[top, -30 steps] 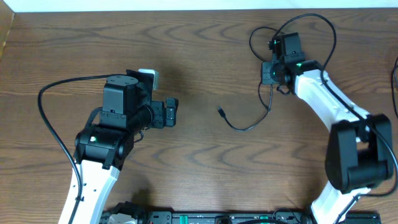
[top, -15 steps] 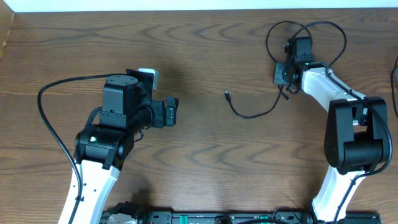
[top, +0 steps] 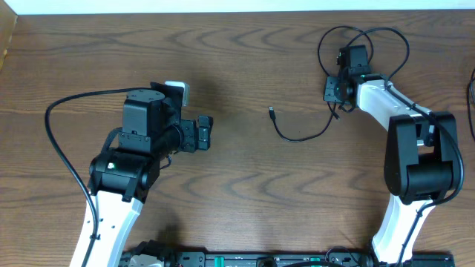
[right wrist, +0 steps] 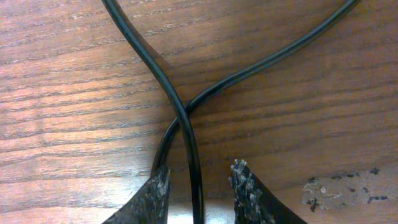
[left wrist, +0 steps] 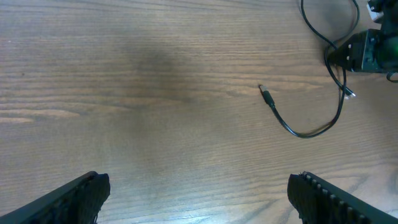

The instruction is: Untangle cables

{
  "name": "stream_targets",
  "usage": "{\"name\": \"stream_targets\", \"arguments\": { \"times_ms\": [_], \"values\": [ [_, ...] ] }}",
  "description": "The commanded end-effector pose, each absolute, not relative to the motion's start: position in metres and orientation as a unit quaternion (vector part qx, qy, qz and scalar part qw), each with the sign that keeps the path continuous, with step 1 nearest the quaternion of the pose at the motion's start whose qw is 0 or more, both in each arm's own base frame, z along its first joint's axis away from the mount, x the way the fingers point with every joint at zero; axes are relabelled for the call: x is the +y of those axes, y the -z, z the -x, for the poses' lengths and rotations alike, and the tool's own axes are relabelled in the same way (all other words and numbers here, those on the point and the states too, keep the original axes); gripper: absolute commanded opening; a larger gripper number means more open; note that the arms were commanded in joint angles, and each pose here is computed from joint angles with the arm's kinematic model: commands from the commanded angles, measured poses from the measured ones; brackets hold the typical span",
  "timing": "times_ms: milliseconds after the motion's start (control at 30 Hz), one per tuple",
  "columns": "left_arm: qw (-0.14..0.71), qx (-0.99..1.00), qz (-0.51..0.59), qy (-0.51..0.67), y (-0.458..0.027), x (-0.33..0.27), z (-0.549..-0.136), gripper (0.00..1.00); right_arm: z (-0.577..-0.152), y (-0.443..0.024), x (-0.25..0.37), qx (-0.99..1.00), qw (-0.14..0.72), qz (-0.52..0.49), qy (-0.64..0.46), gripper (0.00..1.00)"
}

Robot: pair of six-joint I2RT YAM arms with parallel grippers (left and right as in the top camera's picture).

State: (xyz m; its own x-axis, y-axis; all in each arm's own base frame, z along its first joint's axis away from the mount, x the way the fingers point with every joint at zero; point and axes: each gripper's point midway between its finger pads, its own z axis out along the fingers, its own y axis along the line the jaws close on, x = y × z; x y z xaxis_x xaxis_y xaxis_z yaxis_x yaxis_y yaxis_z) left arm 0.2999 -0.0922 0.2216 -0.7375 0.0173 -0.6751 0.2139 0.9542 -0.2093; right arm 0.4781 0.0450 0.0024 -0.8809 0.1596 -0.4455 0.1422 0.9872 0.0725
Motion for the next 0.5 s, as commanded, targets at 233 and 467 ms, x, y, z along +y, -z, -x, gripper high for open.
{"name": "stream_targets", "arguments": {
  "times_ms": [233, 467],
  "values": [
    [0.359, 0.920, -0.074, 0.140, -0.222, -0.093, -0.298, 0.96, -0.462, 0.023, 0.076, 0.978, 0.184, -0.046, -0.084, 0.22],
    [0.360, 0.919, -0.074, 0.141, -0.222, -0.093, -0.298, 0.97, -0.458, 0.023, 0.094, 0.979, 0.178, -0.018, -0.099, 0.21]
  ]
}}
